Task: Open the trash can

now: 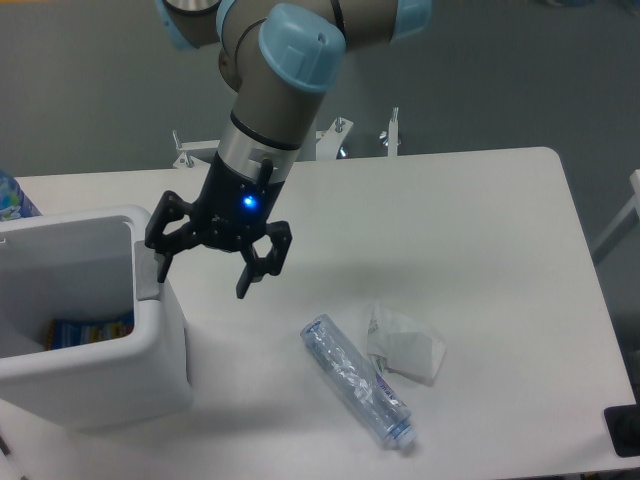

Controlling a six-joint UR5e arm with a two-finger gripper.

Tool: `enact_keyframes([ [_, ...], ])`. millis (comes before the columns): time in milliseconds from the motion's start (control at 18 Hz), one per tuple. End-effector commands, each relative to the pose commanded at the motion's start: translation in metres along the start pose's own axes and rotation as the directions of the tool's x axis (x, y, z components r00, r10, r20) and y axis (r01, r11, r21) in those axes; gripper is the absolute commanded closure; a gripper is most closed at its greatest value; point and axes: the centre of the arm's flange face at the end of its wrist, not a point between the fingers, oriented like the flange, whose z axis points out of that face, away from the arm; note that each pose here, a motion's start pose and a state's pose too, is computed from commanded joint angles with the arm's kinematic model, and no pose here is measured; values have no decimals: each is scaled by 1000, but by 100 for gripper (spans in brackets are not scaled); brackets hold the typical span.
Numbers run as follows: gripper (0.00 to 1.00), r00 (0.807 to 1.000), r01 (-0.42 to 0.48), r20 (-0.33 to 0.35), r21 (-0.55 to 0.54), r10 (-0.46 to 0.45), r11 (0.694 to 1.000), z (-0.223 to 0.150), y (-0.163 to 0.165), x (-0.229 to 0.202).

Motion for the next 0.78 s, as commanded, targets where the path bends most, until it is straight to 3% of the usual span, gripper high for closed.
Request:
enact_keyframes([
  [222, 0, 987, -125, 102, -32, 127, 992, 3, -7, -28],
  [444, 0, 951, -181, 237, -102, 200, 978, -5, -3, -93],
  [778, 0, 878, -368, 229, -238, 420, 899, -11, 21, -197],
])
